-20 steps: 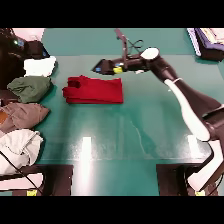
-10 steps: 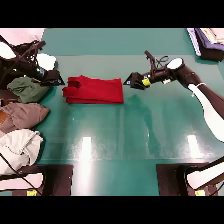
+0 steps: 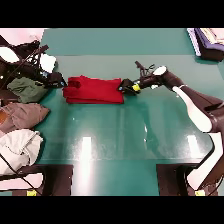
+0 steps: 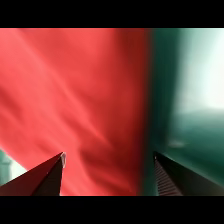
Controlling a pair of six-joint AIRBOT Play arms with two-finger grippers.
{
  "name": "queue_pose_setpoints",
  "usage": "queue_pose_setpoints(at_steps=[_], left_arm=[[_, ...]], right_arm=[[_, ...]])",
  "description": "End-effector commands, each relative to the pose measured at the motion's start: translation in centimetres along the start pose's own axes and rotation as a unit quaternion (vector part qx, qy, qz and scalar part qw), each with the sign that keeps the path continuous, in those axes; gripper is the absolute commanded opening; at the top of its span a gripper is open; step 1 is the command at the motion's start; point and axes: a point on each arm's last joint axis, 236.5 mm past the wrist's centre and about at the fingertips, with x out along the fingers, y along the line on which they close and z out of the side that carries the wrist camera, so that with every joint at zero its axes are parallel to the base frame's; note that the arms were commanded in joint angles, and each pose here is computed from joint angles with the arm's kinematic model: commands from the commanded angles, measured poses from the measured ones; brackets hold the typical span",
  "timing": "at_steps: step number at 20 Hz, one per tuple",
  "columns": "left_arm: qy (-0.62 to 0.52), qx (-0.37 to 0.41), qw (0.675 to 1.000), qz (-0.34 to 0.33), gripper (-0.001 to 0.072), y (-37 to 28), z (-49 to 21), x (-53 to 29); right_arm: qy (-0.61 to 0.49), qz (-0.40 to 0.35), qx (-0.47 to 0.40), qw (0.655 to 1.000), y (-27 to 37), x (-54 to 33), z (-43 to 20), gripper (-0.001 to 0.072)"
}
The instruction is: Fold the shirts.
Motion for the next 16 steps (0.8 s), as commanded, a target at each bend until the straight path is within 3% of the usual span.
queue_pose_setpoints(at_steps=[1,2,4,5,6,7,11,16], left_arm=[[0.0,0.002,1.0,-0.002,0.0438,-0.1,0.0,0.0],[0.001,0.002,1.0,-0.003,0.0438,-0.1,0.0,0.0],[0.003,0.002,1.0,-0.004,0.0438,-0.1,-0.2,0.0],[0.003,0.002,1.0,-0.004,0.0438,-0.1,-0.2,0.0],[0.003,0.002,1.0,-0.004,0.0437,-0.1,-0.2,0.0],[0.003,0.002,1.0,-0.004,0.0438,-0.1,-0.2,0.0],[0.005,0.006,1.0,-0.004,0.0437,-0.2,-0.3,0.0],[0.011,0.006,1.0,-0.005,0.0437,-0.2,-0.5,0.0]], right_arm=[[0.008,0.033,0.003,0.999,2.2,3.8,0.5,0.0623],[0.009,0.039,0.001,0.999,2.7,4.8,0.5,0.0619],[0.011,0.039,-0.01,0.999,3.3,6.2,0.3,0.0475],[0.011,0.04,-0.016,0.999,3.7,6.5,0.3,0.0329],[0.008,0.042,-0.037,0.998,4.3,6.7,0.4,0.0061],[0.005,0.045,-0.056,0.997,4.8,6.4,0.7,0.0018],[-0.023,0.039,-0.101,0.994,6.2,1.1,3.4,0.0014],[-0.097,-0.091,-0.132,0.982,1.3,-13.7,7.3,0.0014]])
